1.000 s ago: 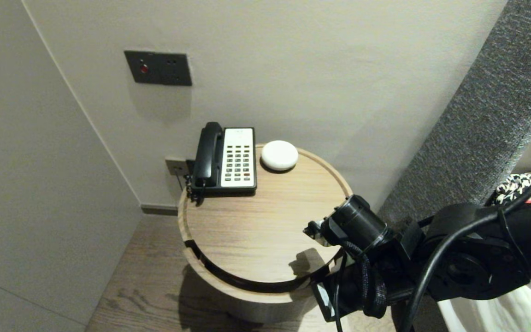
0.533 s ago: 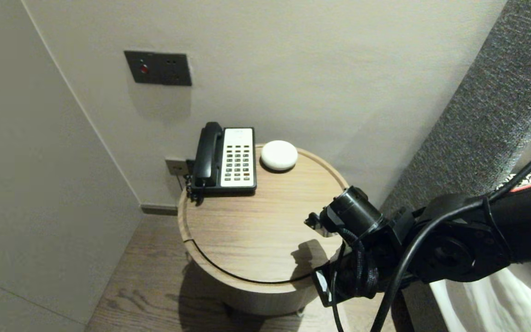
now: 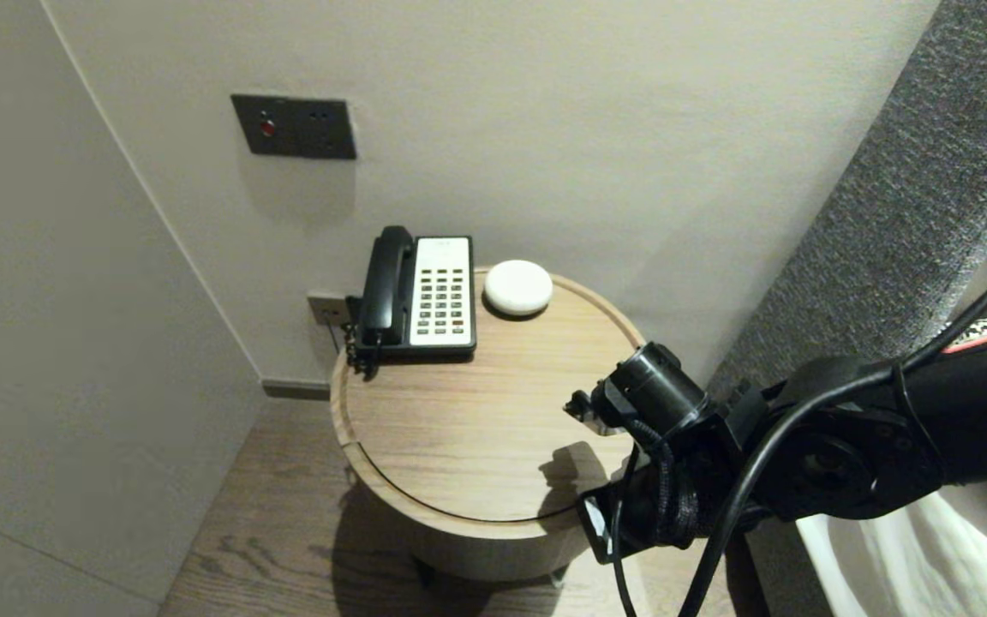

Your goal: Close the nightstand drawer, then open the nightstand drawer

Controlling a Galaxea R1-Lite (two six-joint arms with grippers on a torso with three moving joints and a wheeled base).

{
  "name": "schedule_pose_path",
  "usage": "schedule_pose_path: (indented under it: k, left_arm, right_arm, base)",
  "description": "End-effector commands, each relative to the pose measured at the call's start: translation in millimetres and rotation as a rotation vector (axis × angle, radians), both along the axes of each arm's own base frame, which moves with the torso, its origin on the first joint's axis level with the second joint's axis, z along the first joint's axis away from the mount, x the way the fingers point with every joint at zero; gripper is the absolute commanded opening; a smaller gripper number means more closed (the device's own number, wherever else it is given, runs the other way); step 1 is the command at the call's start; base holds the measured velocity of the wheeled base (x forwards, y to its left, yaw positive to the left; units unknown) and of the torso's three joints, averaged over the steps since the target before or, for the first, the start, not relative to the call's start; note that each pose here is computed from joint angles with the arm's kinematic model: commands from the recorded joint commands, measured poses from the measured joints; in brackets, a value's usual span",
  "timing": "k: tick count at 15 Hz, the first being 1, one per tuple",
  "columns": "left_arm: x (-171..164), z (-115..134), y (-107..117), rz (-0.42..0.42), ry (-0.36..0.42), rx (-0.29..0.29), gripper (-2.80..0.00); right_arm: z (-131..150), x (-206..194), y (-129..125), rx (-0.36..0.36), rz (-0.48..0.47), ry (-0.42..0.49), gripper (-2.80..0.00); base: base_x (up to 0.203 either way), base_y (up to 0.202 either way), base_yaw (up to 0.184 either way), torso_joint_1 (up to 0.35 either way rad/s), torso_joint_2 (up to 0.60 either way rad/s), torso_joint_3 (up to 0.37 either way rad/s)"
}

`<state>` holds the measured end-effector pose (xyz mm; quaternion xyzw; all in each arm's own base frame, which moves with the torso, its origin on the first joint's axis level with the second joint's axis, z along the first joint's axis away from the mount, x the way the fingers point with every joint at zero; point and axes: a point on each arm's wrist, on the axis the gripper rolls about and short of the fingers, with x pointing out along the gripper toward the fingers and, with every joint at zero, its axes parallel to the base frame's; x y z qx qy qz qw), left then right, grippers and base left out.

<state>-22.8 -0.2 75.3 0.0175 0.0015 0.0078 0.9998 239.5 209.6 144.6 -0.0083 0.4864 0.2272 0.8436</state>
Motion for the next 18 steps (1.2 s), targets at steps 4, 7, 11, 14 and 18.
schedule_pose_path:
  k: [4,7,11,14,18]
  left_arm:
    - [0.0,-0.1,0.0,0.001,0.0,0.0,-2.8]
    - [0.0,-0.1,0.0,0.001,0.0,0.0,-2.8]
    - [0.0,0.1,0.0,0.001,-0.001,0.0,-2.8]
    - [0.0,-0.1,0.0,0.001,0.0,0.0,-2.8]
    - [0.0,-0.1,0.0,0.001,0.0,0.0,-2.8]
  right_arm:
    - [-10.6,-13.7,-7.7,-0.032,0.007,0.043,-2.8]
    - [-14.8,-27.1,-17.7,-0.049,0.009,0.066,-2.8]
    - [-20.2,-39.7,-35.8,-0.069,-0.012,0.09,-2.8]
    - [-34.6,-42.0,-73.9,-0.099,-0.119,0.136,-2.8]
    - [-44.3,-35.0,-126.1,-0.091,-0.271,0.087,-2.8]
  base:
    - [0.0,0.0,0.0,0.0,0.0,0.0]
    - [0.0,0.0,0.0,0.0,0.0,0.0]
    - [0.0,0.0,0.0,0.0,0.0,0.0]
    - [0.0,0.0,0.0,0.0,0.0,0.0]
    - [0.0,0.0,0.0,0.0,0.0,0.0]
